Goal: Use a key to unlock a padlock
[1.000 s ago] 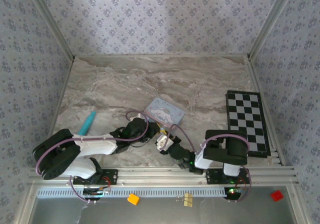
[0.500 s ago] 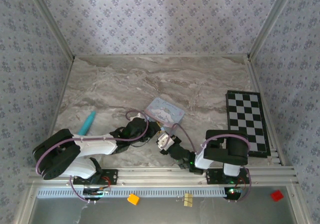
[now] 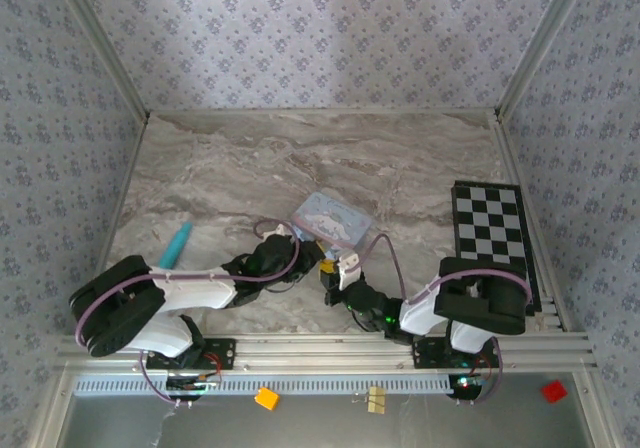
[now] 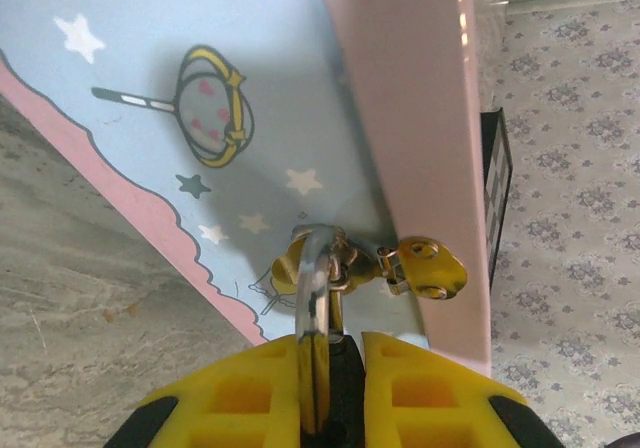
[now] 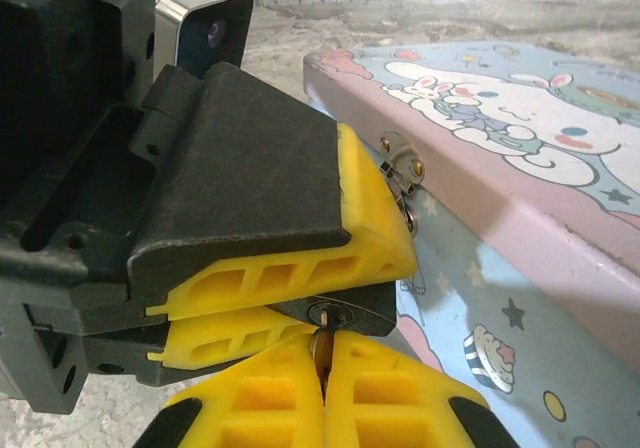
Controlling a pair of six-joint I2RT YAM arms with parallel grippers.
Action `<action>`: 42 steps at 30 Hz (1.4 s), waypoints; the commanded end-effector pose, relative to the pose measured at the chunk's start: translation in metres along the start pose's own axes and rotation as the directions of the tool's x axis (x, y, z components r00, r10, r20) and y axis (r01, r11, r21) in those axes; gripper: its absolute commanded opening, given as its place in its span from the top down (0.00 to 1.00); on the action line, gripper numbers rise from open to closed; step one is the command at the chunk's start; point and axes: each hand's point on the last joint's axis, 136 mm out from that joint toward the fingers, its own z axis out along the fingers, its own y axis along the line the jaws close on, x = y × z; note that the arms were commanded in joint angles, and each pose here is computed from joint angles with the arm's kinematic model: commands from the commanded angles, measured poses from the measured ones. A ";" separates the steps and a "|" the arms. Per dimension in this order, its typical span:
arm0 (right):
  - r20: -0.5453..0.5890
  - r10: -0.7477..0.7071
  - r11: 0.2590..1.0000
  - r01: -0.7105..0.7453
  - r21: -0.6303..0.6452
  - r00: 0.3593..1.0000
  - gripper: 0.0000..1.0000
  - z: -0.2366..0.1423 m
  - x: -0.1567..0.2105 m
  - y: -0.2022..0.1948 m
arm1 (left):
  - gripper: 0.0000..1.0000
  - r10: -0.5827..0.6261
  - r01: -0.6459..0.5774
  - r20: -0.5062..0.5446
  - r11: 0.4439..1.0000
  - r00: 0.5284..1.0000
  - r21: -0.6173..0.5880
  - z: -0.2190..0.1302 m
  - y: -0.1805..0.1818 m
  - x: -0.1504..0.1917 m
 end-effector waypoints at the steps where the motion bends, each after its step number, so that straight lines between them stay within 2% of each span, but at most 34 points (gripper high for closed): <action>1: -0.024 0.056 0.989 -0.053 0.135 0.998 0.97 -0.004 0.011 -0.034 | 0.94 0.027 -0.026 -0.013 0.999 1.000 0.041 0.004 -0.016 0.003; 7: -0.058 0.124 0.977 -0.112 0.184 0.991 0.99 -0.013 0.026 -0.056 | 0.63 0.060 -0.060 -0.031 0.998 0.998 -0.004 0.009 -0.014 -0.003; 14: -0.100 0.226 0.954 -0.199 0.223 0.969 0.99 -0.023 0.038 -0.076 | 0.41 0.143 -0.149 -0.065 0.985 0.988 -0.091 0.003 -0.005 -0.025; 17: -0.099 0.265 0.944 -0.237 0.228 0.959 1.00 -0.027 0.038 -0.084 | 0.33 0.242 -0.248 -0.054 0.950 0.969 -0.189 -0.010 -0.001 -0.042; 20: -0.121 0.313 0.936 -0.284 0.209 0.942 1.00 -0.027 0.038 -0.085 | 0.24 0.375 -0.367 -0.038 0.872 0.926 -0.324 -0.024 -0.002 -0.067; 22: -0.127 0.337 0.929 -0.308 0.208 0.933 1.00 -0.028 0.037 -0.086 | 0.19 0.433 -0.412 -0.027 0.834 0.901 -0.366 -0.027 -0.006 -0.084; 27: -0.105 0.411 0.898 -0.383 0.218 0.906 1.00 -0.033 0.029 -0.097 | 0.13 0.455 -0.443 -0.043 0.835 0.890 -0.328 -0.007 -0.017 -0.107; 31: -0.117 0.440 0.886 -0.409 0.219 0.890 1.00 -0.038 0.023 -0.102 | 0.12 0.473 -0.484 -0.107 0.835 0.875 -0.264 0.025 -0.028 -0.102; 34: -0.124 0.490 0.861 -0.457 0.222 0.863 1.00 -0.041 0.021 -0.109 | 0.12 0.452 -0.471 -0.132 0.845 0.882 -0.254 0.045 -0.024 -0.100; 42: -0.150 0.580 0.808 -0.543 0.230 0.800 1.00 -0.051 0.015 -0.124 | 0.14 0.451 -0.486 -0.187 0.841 0.873 -0.238 0.068 -0.015 -0.075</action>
